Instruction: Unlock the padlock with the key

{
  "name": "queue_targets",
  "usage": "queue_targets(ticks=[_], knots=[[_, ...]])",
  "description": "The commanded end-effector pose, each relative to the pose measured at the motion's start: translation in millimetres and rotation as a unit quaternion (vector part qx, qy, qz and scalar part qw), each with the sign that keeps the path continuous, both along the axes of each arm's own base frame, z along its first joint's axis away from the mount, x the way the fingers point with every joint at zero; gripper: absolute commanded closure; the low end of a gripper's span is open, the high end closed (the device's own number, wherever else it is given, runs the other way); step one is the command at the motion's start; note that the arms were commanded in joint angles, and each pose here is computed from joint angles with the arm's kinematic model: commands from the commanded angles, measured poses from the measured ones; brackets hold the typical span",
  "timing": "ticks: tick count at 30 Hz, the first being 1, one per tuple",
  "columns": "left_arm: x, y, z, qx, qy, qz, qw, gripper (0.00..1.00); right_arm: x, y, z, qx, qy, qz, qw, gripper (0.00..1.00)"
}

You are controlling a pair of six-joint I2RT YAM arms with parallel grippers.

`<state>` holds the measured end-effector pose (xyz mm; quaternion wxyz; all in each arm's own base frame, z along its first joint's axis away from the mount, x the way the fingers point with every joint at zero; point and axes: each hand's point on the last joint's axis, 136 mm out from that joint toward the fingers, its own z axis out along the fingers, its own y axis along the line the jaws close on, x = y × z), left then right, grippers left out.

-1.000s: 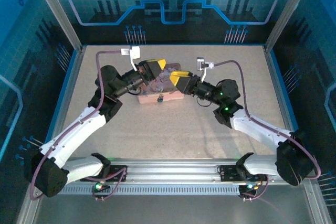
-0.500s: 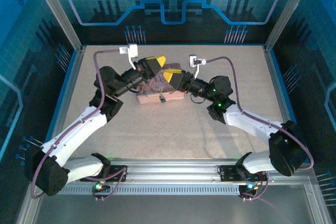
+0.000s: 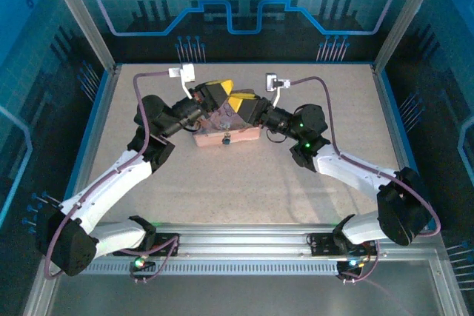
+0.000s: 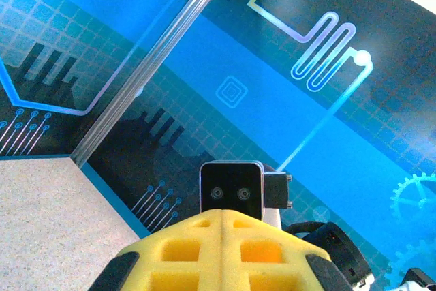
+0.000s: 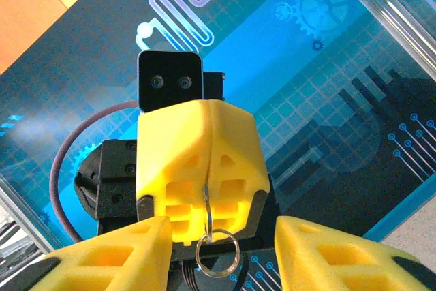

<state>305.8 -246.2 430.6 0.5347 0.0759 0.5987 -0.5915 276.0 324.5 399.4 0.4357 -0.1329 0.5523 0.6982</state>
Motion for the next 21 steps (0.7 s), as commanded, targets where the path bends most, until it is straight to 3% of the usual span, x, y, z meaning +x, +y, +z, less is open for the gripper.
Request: queue_targets(ticks=[1,7,21], knots=[[0.0,0.3,4.4,-0.010,-0.010,0.008,1.000,1.00,-8.4,1.3,25.4,0.023,-0.028,0.006,0.999,0.62],[1.1,1.1,3.9,-0.012,-0.008,0.011,1.000,1.00,-7.3,3.4,24.3,0.020,-0.026,0.007,0.999,0.69],[5.2,4.8,2.0,-0.018,-0.002,0.025,1.000,1.00,-4.1,9.0,12.1,0.011,-0.005,0.008,1.000,0.74]])
